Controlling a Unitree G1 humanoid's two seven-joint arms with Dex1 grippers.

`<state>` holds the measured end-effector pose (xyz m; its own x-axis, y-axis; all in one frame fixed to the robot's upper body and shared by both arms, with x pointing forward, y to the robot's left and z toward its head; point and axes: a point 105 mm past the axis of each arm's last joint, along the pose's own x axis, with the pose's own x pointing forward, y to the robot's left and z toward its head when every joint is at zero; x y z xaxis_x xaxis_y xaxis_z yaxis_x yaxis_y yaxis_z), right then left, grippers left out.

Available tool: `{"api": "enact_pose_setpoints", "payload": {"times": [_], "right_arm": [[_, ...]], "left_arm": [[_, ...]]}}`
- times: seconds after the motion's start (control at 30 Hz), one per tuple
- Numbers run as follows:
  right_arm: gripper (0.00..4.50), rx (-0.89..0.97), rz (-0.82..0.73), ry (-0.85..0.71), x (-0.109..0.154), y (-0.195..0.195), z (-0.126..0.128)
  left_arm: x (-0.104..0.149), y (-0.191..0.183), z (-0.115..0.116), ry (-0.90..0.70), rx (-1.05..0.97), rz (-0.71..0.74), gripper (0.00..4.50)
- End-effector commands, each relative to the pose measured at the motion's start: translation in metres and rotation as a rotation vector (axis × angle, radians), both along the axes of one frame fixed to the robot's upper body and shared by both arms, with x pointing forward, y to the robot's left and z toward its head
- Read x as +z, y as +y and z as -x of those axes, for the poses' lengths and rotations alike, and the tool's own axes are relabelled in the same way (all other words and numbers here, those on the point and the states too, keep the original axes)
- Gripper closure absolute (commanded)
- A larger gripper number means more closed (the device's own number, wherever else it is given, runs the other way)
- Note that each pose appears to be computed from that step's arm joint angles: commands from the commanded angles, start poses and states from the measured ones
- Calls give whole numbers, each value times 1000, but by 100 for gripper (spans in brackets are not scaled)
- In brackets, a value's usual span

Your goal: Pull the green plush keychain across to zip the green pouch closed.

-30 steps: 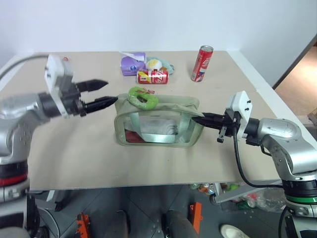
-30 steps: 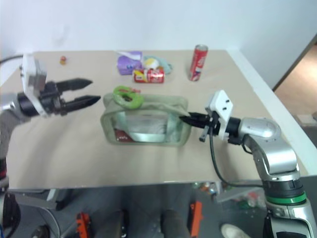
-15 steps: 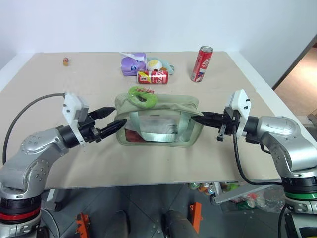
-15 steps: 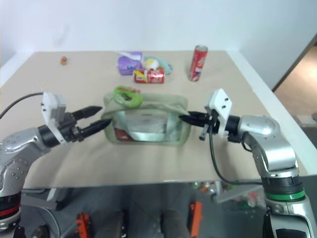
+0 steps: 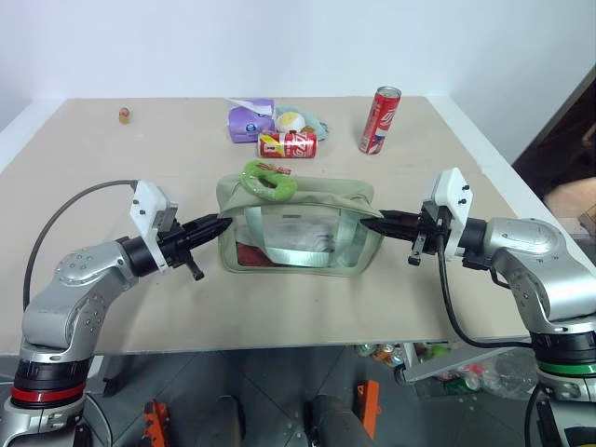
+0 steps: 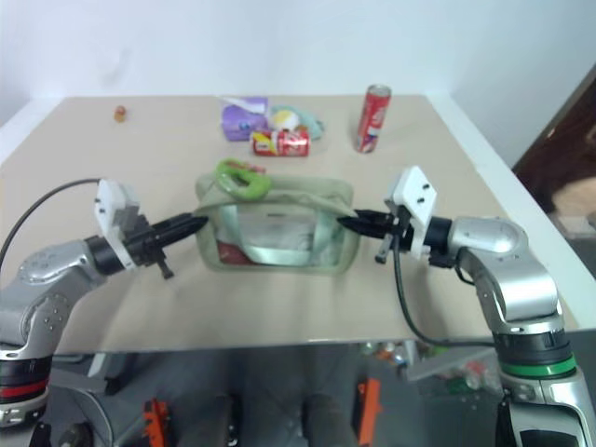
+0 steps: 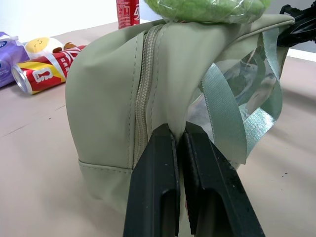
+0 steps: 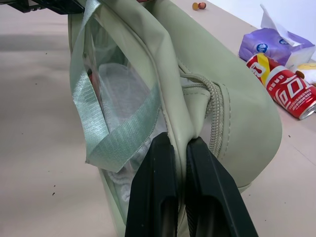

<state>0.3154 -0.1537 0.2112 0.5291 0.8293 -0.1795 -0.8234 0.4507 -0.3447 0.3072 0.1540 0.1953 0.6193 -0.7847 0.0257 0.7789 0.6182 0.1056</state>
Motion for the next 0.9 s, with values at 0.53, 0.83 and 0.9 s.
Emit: {"api": "enact_pose_setpoints", "payload": {"times": [0.53, 0.83, 0.9], "right_arm": [[3, 164, 13, -244, 81, 41, 23], [3, 232, 16, -319, 67, 108, 15], [3, 222, 7, -325, 68, 110, 9]], "left_arm": [[11, -14, 5, -38, -34, 15, 450], [12, -21, 8, -33, -40, 26, 450], [11, -22, 8, -32, -39, 27, 450]]}}
